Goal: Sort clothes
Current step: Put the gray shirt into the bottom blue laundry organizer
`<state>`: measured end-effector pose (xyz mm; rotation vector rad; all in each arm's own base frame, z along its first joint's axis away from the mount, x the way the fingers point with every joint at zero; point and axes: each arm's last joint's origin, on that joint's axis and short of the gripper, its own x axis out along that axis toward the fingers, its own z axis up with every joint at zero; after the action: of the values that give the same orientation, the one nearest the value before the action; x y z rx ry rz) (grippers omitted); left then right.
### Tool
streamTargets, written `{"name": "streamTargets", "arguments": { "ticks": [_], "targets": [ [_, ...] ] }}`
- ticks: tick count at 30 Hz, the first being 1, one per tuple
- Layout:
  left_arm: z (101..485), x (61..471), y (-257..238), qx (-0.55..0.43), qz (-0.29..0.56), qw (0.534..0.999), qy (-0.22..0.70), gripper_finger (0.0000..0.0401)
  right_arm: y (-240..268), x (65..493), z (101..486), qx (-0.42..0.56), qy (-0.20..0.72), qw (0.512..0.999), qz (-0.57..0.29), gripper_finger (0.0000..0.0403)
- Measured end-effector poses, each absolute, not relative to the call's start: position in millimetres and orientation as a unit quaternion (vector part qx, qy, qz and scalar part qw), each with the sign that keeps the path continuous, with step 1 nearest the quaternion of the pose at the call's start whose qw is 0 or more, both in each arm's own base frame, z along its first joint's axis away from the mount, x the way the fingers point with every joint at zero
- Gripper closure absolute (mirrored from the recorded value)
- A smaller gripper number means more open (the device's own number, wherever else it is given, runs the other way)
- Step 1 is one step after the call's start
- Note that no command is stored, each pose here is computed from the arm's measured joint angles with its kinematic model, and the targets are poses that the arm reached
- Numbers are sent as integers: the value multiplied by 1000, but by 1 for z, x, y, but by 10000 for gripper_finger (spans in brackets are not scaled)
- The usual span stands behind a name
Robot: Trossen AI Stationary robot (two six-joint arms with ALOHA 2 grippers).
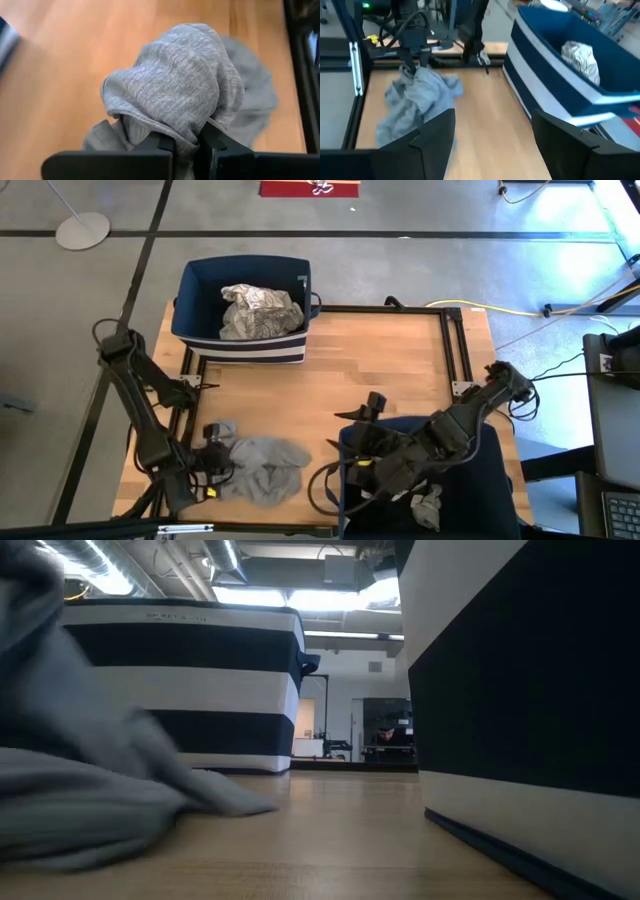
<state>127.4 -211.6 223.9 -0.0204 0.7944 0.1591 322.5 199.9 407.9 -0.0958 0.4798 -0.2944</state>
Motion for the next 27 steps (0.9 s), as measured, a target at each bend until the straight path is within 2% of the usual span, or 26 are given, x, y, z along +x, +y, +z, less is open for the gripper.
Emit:
{"name": "streamTargets", "arguments": {
  "ticks": [7,14,21,27],
  "targets": [
    [243,129,-200,12,90,944,317,384,185,354,406,-46,187,968,-158,139],
    [246,134,-194,30,109,950,290,383,167,380,393,-27,198,969,-143,139],
    [247,138,-192,39,117,951,283,379,162,413,366,-1,227,973,-42,139],
    [248,138,-193,48,113,952,281,385,160,441,343,60,217,974,5,134]
  ]
}}
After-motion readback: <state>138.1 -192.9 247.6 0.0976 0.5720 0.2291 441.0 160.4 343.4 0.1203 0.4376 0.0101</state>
